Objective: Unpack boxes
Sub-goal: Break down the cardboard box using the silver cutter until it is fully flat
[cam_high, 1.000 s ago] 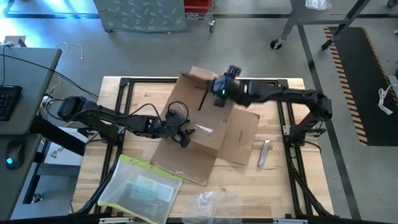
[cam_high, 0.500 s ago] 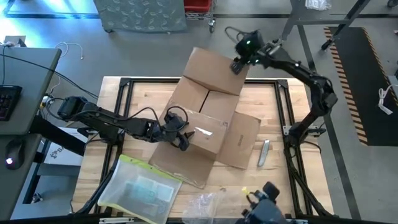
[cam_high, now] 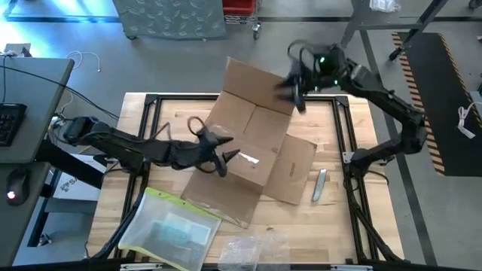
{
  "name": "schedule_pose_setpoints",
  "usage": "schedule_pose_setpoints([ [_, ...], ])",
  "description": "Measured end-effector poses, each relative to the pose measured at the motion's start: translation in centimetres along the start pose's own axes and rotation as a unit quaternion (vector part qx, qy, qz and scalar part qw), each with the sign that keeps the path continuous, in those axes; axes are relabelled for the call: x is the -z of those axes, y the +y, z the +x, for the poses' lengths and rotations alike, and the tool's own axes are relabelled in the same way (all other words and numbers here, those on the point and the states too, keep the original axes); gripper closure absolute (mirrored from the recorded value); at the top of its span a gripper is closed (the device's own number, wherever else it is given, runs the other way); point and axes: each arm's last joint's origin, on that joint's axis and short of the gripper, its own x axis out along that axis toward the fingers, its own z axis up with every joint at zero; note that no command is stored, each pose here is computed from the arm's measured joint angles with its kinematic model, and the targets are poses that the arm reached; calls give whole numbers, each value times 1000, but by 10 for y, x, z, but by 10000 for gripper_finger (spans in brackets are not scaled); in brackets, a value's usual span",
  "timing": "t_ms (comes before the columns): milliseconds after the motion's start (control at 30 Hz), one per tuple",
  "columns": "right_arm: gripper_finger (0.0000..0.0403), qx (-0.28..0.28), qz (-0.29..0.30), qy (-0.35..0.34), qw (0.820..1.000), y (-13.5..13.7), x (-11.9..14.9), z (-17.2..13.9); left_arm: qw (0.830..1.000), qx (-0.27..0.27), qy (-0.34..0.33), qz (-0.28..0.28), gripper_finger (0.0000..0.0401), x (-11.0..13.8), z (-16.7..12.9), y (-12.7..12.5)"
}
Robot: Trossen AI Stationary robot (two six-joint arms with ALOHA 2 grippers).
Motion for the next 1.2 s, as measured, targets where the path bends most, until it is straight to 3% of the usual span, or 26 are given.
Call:
schedule_pose_setpoints([
  [100, 231, -113, -24, 24, 993, 32, 2, 22, 998, 32, -45, -10, 165, -22, -16, 0],
  [200, 231, -139, -39, 68, 987, 51, 11, 56, 998, 51, -32, -5, 165, -37, -36, -2],
  [333, 231, -31, -26, 141, 989, 41, 35, 110, 996, 60, 69, 1, 165, -26, -57, -10],
  [433, 231, 62, -4, 208, 976, 16, 61, 143, 988, 61, 140, -8, 165, -5, -67, -20],
  [567, 231, 81, 13, 256, 963, -6, 88, 173, 978, -14, 209, -20, 169, 37, -66, -34],
  [700, 231, 7, 29, 264, 964, -8, 102, 188, 967, -77, 245, -8, 182, 76, -47, -43],
  [833, 231, -61, 44, 234, 969, 0, 98, 192, 959, -144, 243, -5, 195, 100, -25, -39],
  [967, 231, -85, 65, 212, 971, 5, 84, 185, 953, -174, 246, -4, 205, 106, -13, -31],
  [1200, 231, -116, 46, 141, 982, 13, 59, 178, 952, -193, 237, 10, 219, 99, -2, -19],
])
